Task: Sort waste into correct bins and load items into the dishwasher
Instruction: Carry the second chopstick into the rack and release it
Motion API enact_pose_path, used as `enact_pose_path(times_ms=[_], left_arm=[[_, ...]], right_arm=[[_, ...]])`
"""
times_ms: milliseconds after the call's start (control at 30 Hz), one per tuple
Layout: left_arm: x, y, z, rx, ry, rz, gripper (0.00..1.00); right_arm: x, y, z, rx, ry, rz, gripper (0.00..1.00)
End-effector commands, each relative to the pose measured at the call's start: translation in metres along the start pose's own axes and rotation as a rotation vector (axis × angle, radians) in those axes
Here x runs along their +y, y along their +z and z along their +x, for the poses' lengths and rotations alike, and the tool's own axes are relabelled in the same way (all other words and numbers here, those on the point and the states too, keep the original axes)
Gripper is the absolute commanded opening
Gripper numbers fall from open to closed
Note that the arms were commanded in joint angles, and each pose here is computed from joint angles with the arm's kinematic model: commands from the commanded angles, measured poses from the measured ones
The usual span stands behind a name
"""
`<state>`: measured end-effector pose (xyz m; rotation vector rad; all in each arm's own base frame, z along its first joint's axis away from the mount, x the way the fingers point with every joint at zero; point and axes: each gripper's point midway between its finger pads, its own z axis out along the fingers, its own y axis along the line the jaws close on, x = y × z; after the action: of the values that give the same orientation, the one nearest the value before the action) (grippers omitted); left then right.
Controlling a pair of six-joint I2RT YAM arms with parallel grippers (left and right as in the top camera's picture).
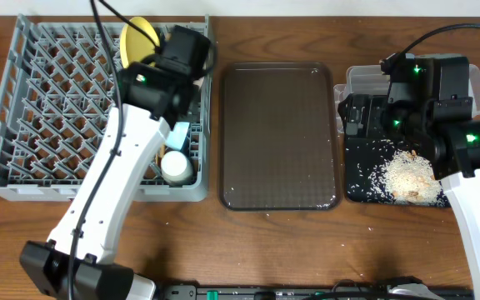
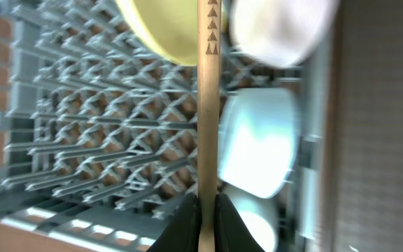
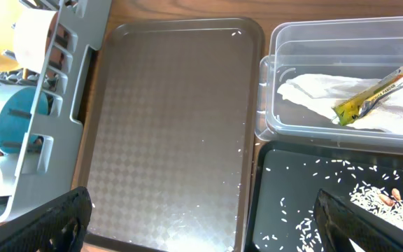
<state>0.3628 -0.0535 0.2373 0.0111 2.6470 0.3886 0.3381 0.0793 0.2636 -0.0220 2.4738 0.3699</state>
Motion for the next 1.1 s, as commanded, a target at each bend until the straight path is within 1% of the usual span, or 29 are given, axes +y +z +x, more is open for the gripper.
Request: enact_pose_path(times_ms=[0,233,400,567,800,867,900,967,1067], left_arm=[[0.035,0.027,0.008,0.069,-0.002,-0.108,0.08],[0.059,0.067,0.019,0.168,-0.018,-0.127,0.08],[0.045,0.094,0.025,0.235,0.047,-0.059,0.08],[0.038,0.104,0.028,0.263,0.051,-0.038,0.08],[0.038,0.104,0.028,0.263,-0.004,-0.046,0.12],[0.038,0.104,0.028,0.263,-0.004,-0.046,0.17],[0.038,0.104,0.028,0.263,-0.004,-0.046,0.23],[0.038,0.104,0.029,0.263,-0.004,-0.046,0.32],[0.038,0.104,0.029,0.264,-0.004,-0.046,0.34]], right_arm=[[-0.005,-0.002,-0.004,-0.009,0.023,0.008,0.99],[-0.005,-0.002,-0.004,-0.009,0.023,0.008,0.99],[-0.005,-0.002,-0.004,-0.009,0.023,0.008,0.99],[-0.005,-0.002,-0.004,-0.009,0.023,0.008,0.99],[-0.005,-0.002,-0.004,-0.009,0.023,0.008,0.99],[-0.005,-0.002,-0.004,-0.009,0.023,0.008,0.99],[-0.005,-0.002,-0.004,-0.009,0.023,0.008,0.99],[-0.005,-0.002,-0.004,-0.009,0.023,0.008,0.99],[-0.005,-0.002,-0.004,-0.009,0.023,0.008,0.99]])
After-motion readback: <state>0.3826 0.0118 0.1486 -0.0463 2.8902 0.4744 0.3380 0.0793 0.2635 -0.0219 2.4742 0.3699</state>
